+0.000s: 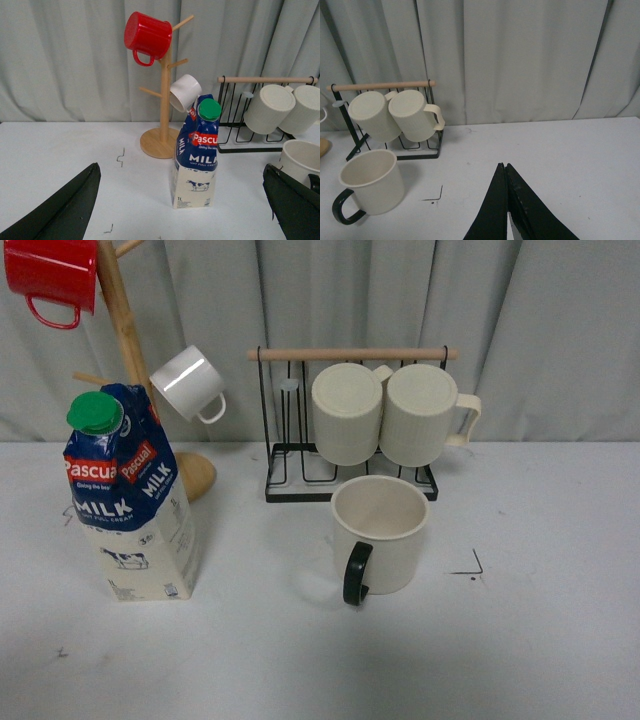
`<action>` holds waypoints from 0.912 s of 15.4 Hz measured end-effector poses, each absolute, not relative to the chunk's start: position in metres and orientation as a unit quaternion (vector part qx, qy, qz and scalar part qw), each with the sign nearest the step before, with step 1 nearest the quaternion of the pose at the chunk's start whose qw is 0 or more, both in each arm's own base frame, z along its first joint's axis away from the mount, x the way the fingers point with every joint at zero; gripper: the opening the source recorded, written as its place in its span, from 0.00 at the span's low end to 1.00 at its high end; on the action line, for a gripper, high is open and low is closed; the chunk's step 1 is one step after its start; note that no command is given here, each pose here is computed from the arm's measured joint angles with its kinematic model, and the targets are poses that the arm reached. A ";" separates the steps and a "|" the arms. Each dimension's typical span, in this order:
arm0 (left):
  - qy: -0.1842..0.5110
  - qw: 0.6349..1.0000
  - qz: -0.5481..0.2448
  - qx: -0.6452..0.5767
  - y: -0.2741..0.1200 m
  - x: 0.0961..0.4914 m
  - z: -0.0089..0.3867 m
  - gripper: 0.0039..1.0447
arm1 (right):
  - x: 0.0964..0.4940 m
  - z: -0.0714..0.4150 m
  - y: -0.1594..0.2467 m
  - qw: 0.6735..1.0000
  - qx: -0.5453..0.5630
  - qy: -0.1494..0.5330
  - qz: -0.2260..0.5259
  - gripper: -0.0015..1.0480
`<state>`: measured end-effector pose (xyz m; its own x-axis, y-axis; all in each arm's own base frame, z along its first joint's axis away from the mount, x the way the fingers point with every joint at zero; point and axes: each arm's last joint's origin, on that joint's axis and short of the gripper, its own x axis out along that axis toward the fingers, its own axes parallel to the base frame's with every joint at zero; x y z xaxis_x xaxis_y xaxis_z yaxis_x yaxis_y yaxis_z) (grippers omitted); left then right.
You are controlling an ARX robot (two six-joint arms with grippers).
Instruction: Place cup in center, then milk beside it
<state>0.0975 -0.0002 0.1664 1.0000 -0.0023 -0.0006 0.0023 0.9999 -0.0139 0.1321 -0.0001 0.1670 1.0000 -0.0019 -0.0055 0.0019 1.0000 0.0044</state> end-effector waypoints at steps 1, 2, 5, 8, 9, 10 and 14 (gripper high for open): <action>0.000 1.000 -0.001 -0.007 0.000 0.098 0.166 0.94 | 0.129 0.169 0.000 1.000 0.002 -0.005 -0.001 0.02; 0.000 1.000 -0.001 -0.007 0.000 0.098 0.166 0.94 | 0.126 0.170 0.000 1.000 0.002 -0.007 -0.001 0.02; 0.000 1.000 -0.001 -0.007 0.000 0.098 0.166 0.94 | 0.120 0.171 0.000 1.000 0.002 -0.008 -0.001 0.02; 0.000 1.000 -0.001 -0.007 0.000 0.098 0.166 0.94 | 0.115 0.170 0.000 1.000 0.002 -0.006 -0.001 0.02; 0.000 1.000 -0.001 -0.007 0.000 0.098 0.166 0.94 | 0.113 0.171 0.000 1.000 0.002 -0.008 -0.001 0.02; 0.000 1.000 -0.001 -0.007 0.000 0.098 0.166 0.94 | 0.112 0.171 0.000 1.000 0.002 -0.008 -0.001 0.02; 0.000 1.000 -0.001 -0.007 0.000 0.098 0.166 0.94 | 0.108 0.170 0.000 1.000 0.002 -0.007 -0.001 0.02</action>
<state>0.0975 -0.0002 0.1664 1.0000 -0.0019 -0.0006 0.0019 0.9999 -0.0139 0.1079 -0.0001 0.1701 0.9999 -0.0019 0.0135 0.0019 1.0000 0.0040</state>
